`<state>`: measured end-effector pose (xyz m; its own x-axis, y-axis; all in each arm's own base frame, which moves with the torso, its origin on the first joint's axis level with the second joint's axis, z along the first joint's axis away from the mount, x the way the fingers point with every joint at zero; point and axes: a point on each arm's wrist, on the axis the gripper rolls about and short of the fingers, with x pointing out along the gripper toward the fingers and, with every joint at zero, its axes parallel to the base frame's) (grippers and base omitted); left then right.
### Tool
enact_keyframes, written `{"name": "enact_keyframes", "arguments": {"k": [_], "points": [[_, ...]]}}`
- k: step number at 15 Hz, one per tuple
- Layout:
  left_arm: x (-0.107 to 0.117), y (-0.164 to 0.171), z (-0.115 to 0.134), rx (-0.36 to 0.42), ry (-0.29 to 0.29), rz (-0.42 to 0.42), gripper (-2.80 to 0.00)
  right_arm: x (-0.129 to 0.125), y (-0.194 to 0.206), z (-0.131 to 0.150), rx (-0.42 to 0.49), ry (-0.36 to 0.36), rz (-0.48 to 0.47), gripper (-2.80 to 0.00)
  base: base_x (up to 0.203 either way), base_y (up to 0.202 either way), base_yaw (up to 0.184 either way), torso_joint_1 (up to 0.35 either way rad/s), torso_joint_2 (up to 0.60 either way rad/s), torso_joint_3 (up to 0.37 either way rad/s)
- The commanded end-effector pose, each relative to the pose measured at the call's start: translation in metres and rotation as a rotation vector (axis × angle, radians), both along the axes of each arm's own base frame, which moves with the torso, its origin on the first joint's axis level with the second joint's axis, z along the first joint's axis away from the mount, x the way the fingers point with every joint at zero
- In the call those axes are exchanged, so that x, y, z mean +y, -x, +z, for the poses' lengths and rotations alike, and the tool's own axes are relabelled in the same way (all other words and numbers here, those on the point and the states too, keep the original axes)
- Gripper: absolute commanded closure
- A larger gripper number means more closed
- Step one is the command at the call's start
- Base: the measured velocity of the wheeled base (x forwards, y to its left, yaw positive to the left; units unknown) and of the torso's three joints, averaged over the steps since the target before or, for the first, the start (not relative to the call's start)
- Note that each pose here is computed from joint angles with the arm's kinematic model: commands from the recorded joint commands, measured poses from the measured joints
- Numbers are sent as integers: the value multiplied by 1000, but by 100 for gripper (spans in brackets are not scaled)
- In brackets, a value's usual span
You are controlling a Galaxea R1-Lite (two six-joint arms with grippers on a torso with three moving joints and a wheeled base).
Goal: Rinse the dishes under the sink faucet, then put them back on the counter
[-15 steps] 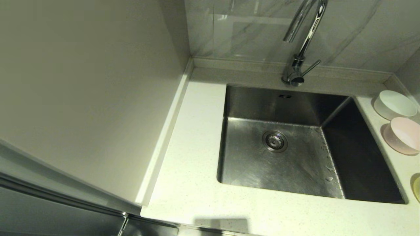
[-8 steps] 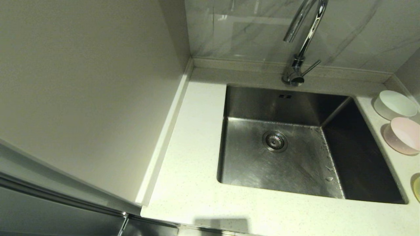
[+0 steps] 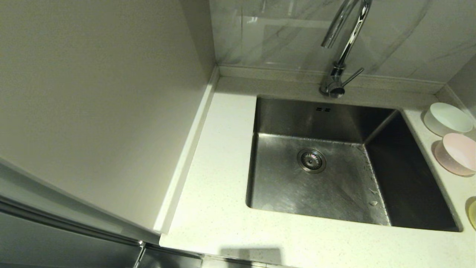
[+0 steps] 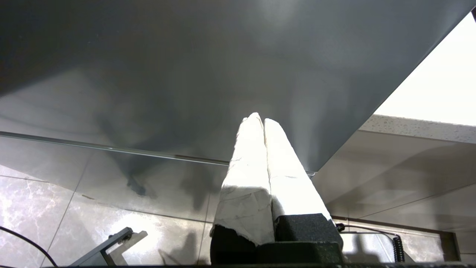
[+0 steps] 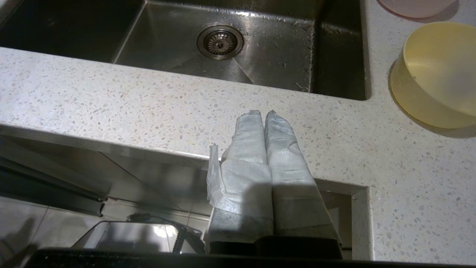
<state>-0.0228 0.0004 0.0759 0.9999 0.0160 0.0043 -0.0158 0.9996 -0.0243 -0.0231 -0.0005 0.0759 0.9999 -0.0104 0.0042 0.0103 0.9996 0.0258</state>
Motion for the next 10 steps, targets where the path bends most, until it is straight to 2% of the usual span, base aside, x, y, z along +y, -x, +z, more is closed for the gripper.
{"name": "enact_keyframes", "arguments": {"k": [1, 10], "points": [[0, 0, 0, -2, 0, 1, 0, 0, 0, 0, 4, -2, 0, 0, 0, 0, 0, 0, 0, 0], [0, 0, 0, -2, 0, 1, 0, 0, 0, 0, 6, -3, 0, 0, 0, 0, 0, 0, 0, 0]]}}
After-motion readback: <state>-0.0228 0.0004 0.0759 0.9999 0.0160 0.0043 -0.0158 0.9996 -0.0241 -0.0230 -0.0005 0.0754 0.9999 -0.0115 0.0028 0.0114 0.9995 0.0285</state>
